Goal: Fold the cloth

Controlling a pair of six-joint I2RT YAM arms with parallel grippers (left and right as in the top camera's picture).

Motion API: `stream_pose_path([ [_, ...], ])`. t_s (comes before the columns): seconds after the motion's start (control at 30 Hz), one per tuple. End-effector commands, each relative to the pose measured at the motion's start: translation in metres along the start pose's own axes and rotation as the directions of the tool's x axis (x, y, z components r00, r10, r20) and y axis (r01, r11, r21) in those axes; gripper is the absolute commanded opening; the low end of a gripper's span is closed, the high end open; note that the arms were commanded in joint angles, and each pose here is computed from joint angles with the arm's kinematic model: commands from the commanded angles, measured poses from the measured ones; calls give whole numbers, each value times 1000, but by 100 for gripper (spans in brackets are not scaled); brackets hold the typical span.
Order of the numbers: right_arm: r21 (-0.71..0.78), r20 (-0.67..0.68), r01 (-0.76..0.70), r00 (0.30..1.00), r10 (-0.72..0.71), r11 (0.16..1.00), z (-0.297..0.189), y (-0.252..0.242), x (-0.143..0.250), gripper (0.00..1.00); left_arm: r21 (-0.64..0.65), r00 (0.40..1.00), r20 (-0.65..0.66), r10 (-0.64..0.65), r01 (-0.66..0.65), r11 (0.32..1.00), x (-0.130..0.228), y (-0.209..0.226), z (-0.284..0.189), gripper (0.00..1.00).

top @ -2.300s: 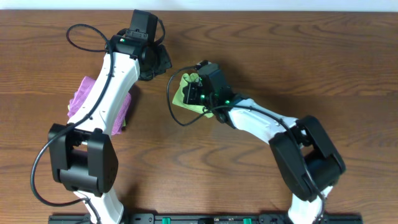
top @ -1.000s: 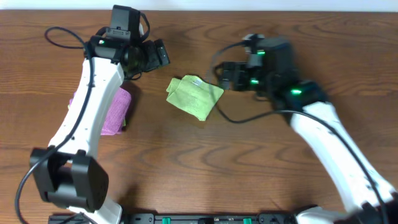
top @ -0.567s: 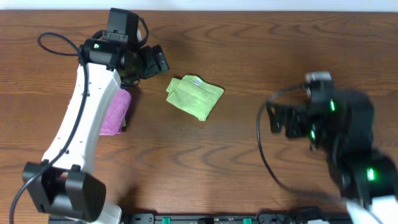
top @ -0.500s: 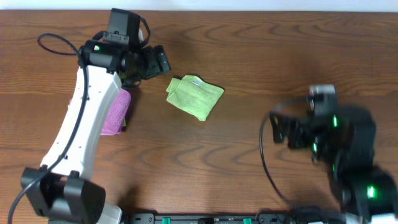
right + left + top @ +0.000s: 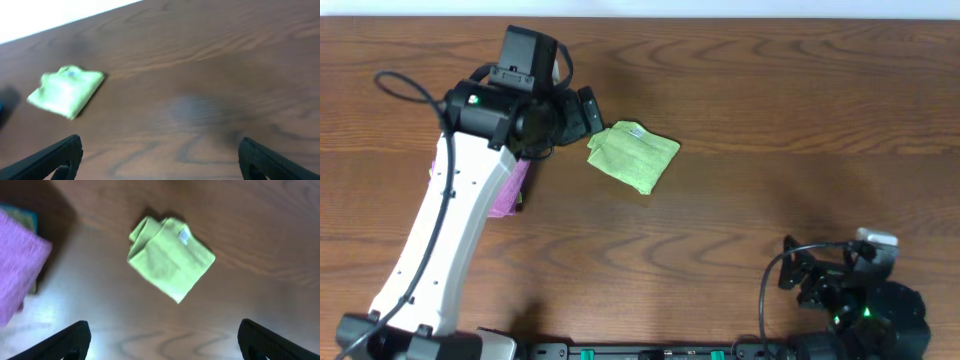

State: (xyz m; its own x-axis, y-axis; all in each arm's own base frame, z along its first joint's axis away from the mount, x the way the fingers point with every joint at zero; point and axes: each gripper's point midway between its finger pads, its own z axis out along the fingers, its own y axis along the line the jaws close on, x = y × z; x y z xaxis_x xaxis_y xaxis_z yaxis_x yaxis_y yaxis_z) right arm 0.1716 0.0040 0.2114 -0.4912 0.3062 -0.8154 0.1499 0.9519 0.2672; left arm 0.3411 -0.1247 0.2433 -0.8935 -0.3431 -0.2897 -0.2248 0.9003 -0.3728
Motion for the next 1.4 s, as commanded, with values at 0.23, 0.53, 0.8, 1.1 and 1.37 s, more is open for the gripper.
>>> stream_pose_path([
  [0.23,131,51,-67,997,61,989,-1,-24,-5,99,60,983,154,-103,94,994,31,20,-75,95],
  [0.53,130,50,-67,997,60,989,-1,-24,-5,99,234,940,151,-307,267,935,83,46,-50,95],
  [0.8,130,50,-67,997,61,989,-1,-24,-5,99,367,880,-11,-475,445,817,109,43,17,95],
  [1.1,130,50,-67,997,61,989,-1,-24,-5,99,414,806,-21,-591,545,729,103,42,82,95],
  [1.37,130,50,-67,997,61,989,-1,-24,-5,99,399,807,-31,-590,551,733,86,34,134,95],
])
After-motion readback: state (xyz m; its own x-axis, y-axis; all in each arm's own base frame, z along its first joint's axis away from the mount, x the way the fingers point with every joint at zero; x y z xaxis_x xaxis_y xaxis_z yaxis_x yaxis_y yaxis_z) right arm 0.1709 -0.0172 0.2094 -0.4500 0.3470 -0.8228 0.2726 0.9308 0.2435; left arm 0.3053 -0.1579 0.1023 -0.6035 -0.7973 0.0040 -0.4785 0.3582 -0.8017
